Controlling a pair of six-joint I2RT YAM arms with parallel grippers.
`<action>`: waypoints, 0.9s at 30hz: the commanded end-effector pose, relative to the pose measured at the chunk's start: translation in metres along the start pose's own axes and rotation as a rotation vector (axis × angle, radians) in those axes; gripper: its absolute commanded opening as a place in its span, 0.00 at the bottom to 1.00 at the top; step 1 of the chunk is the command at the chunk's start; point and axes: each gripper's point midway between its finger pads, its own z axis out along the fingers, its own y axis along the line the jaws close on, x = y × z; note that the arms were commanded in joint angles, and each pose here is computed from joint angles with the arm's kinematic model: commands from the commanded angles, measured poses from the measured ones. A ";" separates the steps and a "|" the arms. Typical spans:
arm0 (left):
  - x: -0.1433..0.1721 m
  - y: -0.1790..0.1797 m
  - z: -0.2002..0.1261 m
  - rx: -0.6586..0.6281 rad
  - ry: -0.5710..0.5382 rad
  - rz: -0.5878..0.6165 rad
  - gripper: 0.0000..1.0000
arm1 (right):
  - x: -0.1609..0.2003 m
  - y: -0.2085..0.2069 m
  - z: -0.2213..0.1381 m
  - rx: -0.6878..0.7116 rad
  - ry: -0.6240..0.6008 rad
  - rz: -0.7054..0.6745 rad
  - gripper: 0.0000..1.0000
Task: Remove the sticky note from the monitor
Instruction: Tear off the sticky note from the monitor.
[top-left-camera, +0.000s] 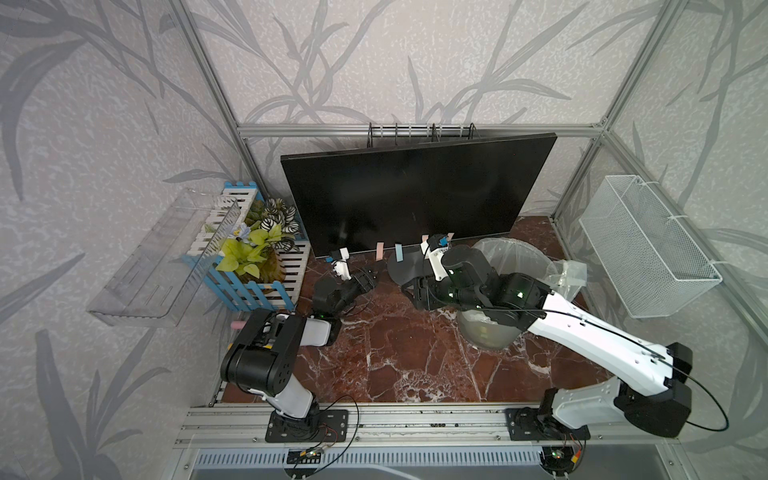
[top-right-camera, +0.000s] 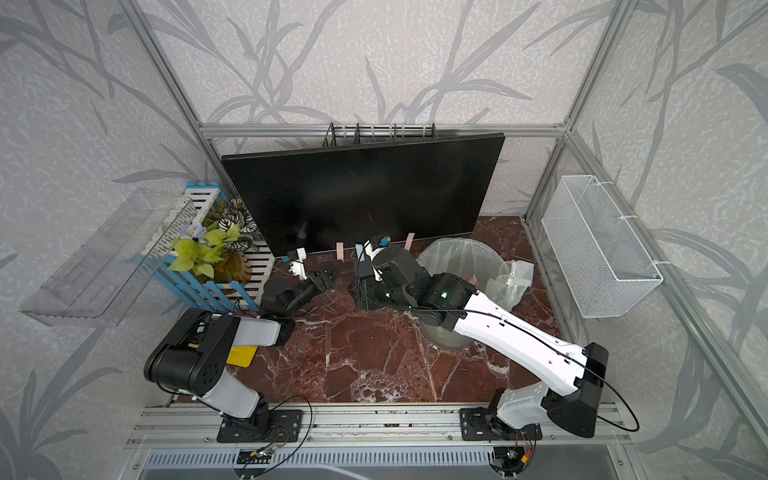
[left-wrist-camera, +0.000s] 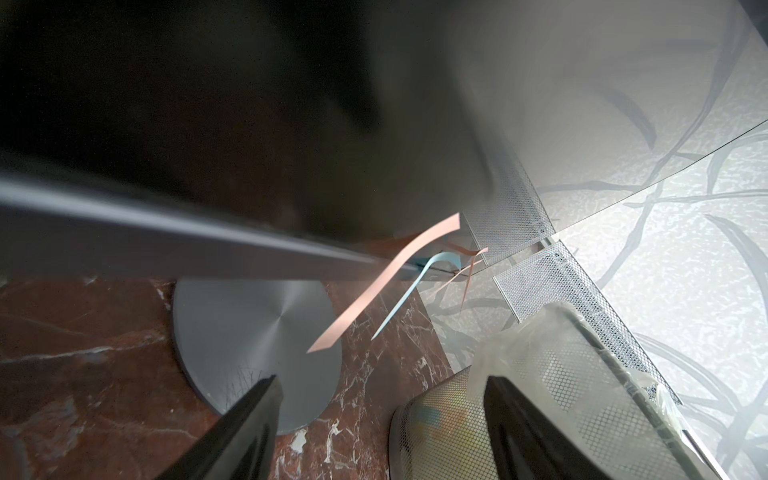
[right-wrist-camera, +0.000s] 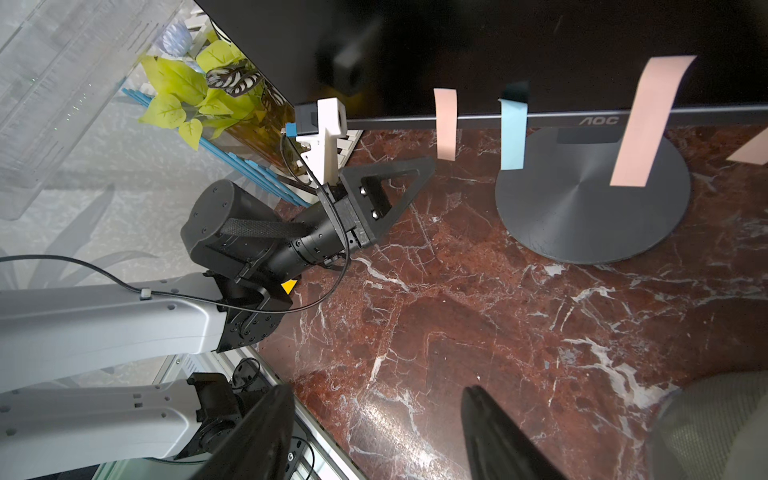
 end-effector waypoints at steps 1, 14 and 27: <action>-0.010 -0.011 0.007 0.053 -0.014 0.047 0.79 | -0.007 0.004 -0.012 -0.005 -0.033 -0.012 0.68; -0.010 -0.009 0.017 0.071 0.003 0.041 0.52 | -0.007 -0.001 -0.017 0.013 -0.041 -0.013 0.68; -0.011 -0.011 0.018 0.069 0.015 0.038 0.15 | -0.006 -0.004 -0.018 0.021 -0.044 -0.016 0.68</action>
